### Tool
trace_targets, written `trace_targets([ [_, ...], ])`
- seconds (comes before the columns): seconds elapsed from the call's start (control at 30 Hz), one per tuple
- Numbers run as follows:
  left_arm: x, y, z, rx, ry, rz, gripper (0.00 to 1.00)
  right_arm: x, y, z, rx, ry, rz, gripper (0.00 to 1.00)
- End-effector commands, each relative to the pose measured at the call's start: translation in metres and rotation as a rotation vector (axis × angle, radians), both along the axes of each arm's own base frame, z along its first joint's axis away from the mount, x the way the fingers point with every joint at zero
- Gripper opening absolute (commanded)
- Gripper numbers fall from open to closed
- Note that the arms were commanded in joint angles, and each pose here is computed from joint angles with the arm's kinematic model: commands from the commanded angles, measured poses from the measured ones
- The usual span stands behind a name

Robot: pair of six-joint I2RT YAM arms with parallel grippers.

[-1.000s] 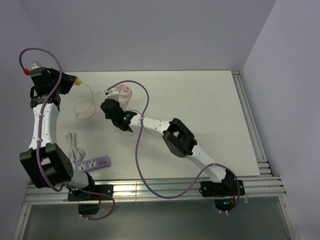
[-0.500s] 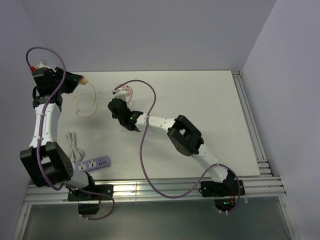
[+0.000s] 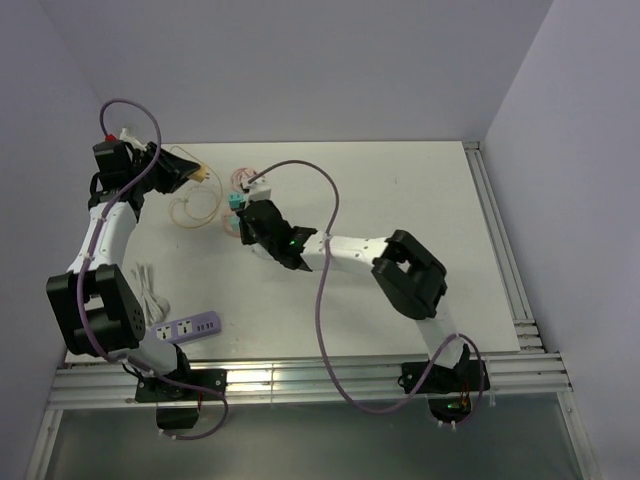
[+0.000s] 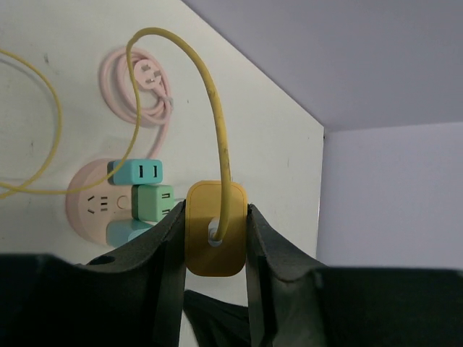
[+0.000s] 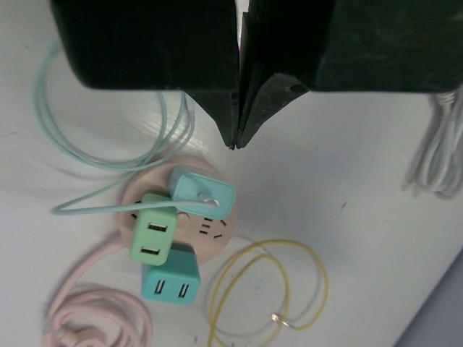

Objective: Insert the plug

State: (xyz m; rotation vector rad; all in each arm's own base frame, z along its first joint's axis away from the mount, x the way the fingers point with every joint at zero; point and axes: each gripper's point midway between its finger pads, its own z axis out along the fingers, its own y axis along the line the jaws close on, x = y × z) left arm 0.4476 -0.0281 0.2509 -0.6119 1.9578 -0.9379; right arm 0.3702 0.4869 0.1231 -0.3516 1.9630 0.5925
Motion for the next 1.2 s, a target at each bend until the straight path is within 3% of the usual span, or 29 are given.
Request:
trace_targets([
  [0.0, 0.003, -0.01, -0.004, 0.0, -0.011, -0.077, 0.0, -0.004, -0.027, 0.1, 0.167, -0.117, -0.056, 0.0],
  [0.37, 0.003, -0.028, -0.03, 0.259, 0.104, 0.078, 0.0, -0.043, -0.165, 0.089, 0.207, -0.026, -0.177, 0.0],
  [0.5, -0.003, -0.034, -0.032, 0.341, 0.097, 0.15, 0.0, -0.053, -0.187, 0.083, 0.199, -0.022, -0.195, 0.0],
  [0.63, -0.012, -0.005, -0.022, 0.481, 0.101, 0.32, 0.0, -0.06, -0.197, 0.081, 0.193, -0.012, -0.197, 0.0],
  [0.87, -0.043, 0.059, 0.04, 0.663, 0.005, 0.625, 0.0, -0.066, -0.197, 0.07, 0.188, 0.02, -0.177, 0.0],
  [1.03, -0.028, 0.044, 0.031, 0.643, -0.021, 0.538, 0.0, -0.068, -0.193, 0.067, 0.194, 0.033, -0.163, 0.0],
  [1.17, 0.001, 0.027, -0.023, 0.6, 0.09, 0.465, 0.0, -0.069, -0.194, 0.067, 0.189, 0.038, -0.161, 0.0],
])
